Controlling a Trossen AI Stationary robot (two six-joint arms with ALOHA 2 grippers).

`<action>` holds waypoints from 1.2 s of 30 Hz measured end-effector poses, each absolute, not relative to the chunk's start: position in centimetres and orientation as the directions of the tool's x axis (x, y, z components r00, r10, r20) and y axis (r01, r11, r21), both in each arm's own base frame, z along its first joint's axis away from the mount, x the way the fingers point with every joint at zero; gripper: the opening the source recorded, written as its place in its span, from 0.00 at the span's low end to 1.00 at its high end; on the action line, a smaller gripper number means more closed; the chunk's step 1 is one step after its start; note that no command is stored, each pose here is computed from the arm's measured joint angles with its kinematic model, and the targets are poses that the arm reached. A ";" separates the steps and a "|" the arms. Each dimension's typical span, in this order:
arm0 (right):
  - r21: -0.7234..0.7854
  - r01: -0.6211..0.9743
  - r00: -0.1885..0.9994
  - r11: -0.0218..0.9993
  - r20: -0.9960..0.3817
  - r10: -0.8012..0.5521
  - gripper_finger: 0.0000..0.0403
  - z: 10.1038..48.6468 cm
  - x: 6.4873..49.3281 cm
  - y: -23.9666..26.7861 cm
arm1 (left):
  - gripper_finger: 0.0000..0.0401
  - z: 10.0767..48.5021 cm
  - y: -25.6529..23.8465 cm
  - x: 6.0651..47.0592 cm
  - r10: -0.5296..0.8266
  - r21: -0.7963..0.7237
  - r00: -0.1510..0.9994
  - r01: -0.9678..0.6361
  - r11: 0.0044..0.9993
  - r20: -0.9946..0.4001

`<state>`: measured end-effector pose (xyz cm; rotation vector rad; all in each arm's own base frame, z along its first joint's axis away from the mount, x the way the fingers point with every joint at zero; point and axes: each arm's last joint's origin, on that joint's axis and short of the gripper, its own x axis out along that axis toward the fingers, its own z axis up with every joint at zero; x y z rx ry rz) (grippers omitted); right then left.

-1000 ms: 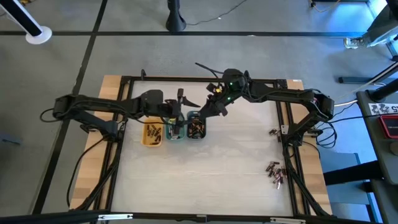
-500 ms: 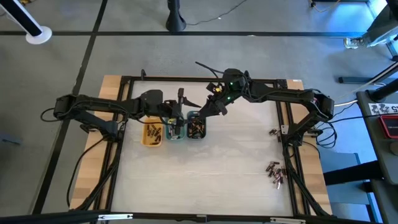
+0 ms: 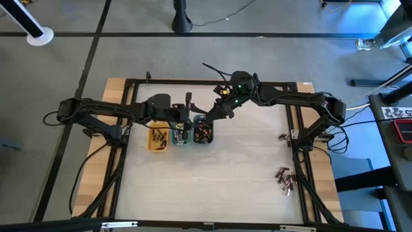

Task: Sort batteries
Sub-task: Put the silver battery into the green bin

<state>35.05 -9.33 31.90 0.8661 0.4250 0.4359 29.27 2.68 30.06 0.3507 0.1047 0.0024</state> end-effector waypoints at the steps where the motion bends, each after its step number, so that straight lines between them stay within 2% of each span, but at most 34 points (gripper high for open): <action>1: 0.798 -0.191 0.832 0.572 -0.178 0.526 0.49 31.9 35.1 -9.3 | 0.39 30.1 2.7 29.3 0.020 0.349 0.995 0.016 0.937 -0.101; 7: 0.798 -0.191 0.831 0.572 -0.178 0.526 0.49 31.9 35.1 -9.3 | 0.30 30.0 2.7 29.3 0.021 0.352 0.994 0.017 0.936 -0.104; 17: 0.811 -0.185 0.825 0.555 -0.179 0.536 0.50 31.9 35.0 -9.3 | 0.08 30.0 2.7 29.3 0.021 0.382 0.994 0.020 0.924 -0.103; 28: 0.806 -0.181 0.833 0.563 -0.179 0.524 0.52 31.9 35.0 -9.3 | 0.07 30.0 2.8 29.2 0.057 0.383 0.993 -0.012 0.923 -0.106; 36: 0.796 -0.198 0.832 0.571 -0.171 0.527 0.68 32.0 34.8 -10.1 | 0.06 30.1 2.9 29.2 0.085 0.382 0.991 -0.041 0.923 -0.100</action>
